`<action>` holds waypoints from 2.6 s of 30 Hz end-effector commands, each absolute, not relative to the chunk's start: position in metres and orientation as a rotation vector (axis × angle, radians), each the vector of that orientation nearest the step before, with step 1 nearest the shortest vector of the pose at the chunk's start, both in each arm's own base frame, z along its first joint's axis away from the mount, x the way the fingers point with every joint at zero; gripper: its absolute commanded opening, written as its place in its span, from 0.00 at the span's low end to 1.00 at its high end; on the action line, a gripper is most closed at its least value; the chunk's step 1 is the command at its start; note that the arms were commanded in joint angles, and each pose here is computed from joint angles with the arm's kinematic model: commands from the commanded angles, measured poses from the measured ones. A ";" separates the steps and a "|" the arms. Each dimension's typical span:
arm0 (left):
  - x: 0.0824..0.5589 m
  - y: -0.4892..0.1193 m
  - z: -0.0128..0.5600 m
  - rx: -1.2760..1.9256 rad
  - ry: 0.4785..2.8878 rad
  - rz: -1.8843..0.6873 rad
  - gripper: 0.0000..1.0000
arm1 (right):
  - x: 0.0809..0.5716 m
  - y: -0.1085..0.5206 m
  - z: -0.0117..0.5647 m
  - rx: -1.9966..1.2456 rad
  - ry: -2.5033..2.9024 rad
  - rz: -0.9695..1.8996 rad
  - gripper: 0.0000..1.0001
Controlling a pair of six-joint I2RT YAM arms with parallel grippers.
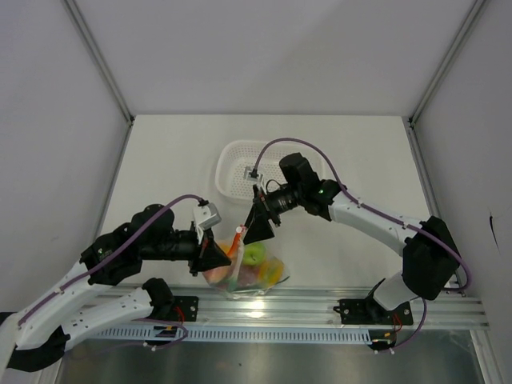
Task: Place the food in the zip-top bag and seal the zipper
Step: Adjust the zipper food storage bag at the center of the board.
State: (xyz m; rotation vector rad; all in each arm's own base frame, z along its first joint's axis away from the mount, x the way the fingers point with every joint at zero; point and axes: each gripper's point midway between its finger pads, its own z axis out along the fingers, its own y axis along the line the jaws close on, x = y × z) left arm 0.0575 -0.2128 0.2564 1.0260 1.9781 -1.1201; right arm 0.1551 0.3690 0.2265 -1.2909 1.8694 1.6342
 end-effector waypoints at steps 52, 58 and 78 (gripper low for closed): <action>0.087 -0.205 0.252 0.842 2.038 -0.963 0.01 | 0.144 0.377 0.232 -1.050 1.834 1.438 0.87; 0.087 -0.206 0.249 0.849 2.048 -0.965 0.00 | 0.136 0.379 0.248 -1.101 1.742 1.527 0.75; 0.122 -0.182 0.272 0.631 2.066 -0.744 0.01 | 0.145 0.349 0.256 -1.112 1.816 1.424 0.70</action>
